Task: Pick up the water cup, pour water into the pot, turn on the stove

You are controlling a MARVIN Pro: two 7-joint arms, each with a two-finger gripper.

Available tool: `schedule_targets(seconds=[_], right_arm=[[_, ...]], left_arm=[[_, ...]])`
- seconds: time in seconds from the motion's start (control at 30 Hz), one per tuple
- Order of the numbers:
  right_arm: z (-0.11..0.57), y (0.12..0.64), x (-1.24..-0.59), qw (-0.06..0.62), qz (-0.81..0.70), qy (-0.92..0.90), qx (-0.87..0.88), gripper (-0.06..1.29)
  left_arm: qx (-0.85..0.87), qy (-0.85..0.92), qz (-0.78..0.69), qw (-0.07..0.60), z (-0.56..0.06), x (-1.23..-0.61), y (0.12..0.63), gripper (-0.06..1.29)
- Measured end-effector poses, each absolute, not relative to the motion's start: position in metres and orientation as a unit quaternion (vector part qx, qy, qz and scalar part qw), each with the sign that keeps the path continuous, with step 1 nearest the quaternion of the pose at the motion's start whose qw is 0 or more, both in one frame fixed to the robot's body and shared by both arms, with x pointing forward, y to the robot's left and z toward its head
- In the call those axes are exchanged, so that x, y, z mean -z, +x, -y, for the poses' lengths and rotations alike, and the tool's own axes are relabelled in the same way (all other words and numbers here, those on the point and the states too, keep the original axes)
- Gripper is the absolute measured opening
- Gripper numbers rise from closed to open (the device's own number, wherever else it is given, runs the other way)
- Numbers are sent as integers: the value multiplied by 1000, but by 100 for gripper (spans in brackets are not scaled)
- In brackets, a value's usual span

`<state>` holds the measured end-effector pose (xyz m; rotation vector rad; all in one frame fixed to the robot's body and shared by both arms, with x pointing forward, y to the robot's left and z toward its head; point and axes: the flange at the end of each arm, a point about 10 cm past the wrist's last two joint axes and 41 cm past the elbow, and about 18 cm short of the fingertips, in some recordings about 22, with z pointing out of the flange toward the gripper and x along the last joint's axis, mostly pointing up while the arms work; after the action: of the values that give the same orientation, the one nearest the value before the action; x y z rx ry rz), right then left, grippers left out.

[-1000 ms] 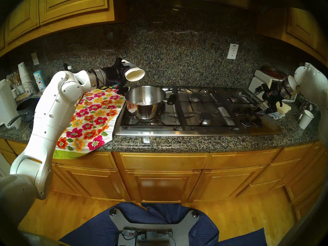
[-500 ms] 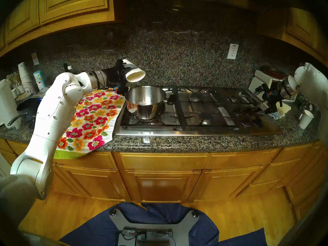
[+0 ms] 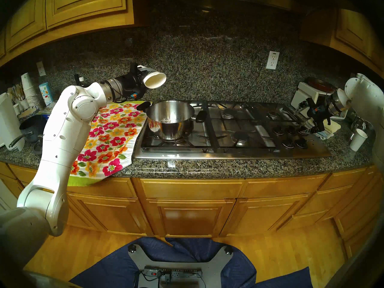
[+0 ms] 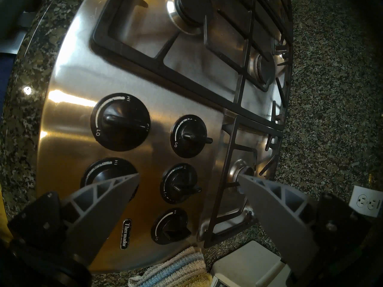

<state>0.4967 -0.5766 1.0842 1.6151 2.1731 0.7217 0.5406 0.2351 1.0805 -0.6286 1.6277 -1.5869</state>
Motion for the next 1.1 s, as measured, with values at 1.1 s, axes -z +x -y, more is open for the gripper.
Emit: schedule_targets(seconds=[1.1], right_arm=[[576,497,-1084,169,-765,568,-254,124]], left_arm=[[710,-532,-416,200,-293,-1061,486,62]])
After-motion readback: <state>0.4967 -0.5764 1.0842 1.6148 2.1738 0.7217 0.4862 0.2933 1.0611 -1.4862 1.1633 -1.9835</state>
